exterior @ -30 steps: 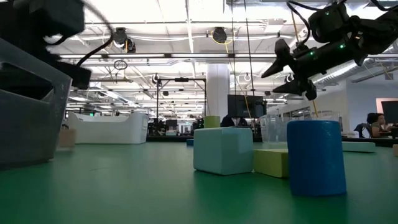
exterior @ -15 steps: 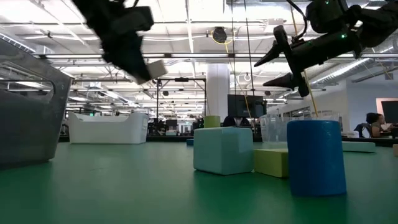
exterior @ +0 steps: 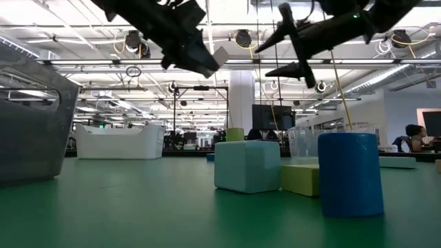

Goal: Sort & place blocks by color
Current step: Put the left light brown block into the transparent bin

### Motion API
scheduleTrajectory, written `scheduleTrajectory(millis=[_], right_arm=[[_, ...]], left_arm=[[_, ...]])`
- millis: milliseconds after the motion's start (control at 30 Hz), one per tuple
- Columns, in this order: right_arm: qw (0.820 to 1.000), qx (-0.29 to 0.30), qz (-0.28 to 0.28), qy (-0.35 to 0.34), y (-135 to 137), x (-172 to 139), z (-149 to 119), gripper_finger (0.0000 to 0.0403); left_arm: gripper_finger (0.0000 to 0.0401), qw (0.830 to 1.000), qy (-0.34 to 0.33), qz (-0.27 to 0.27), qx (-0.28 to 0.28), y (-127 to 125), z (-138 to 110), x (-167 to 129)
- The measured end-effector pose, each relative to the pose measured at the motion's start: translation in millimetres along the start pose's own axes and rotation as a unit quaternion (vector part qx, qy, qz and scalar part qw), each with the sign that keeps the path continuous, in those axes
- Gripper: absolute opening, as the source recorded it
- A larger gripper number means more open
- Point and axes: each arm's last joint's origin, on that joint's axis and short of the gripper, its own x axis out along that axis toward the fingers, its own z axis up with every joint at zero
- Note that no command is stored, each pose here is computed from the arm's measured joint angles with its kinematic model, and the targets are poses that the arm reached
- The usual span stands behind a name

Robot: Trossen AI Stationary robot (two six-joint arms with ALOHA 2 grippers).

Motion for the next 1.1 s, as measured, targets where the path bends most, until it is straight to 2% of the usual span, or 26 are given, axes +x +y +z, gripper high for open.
scheduleTrajectory(millis=[267, 500, 733, 1100], right_arm=[[0.999, 0.003, -0.019, 0.034, 10, 37, -12, 0.0272], [0.997, 0.016, -0.003, 0.072, 21, 61, -19, 0.0272], [0.997, 0.018, 0.042, 0.056, 32, 65, -19, 0.0272], [0.997, 0.019, 0.029, 0.065, 30, 65, -22, 0.0272]], left_arm=[[0.0131, 1.000, 0.001, -0.002, -0.011, -6, -8, 18], [0.0131, 1.000, 0.007, 0.015, -0.014, 1, -8, 19], [0.0131, 0.999, 0.030, 0.027, -0.010, 5, -13, 20], [0.0131, 0.999, -0.030, 0.030, 0.000, 9, 0, 21]])
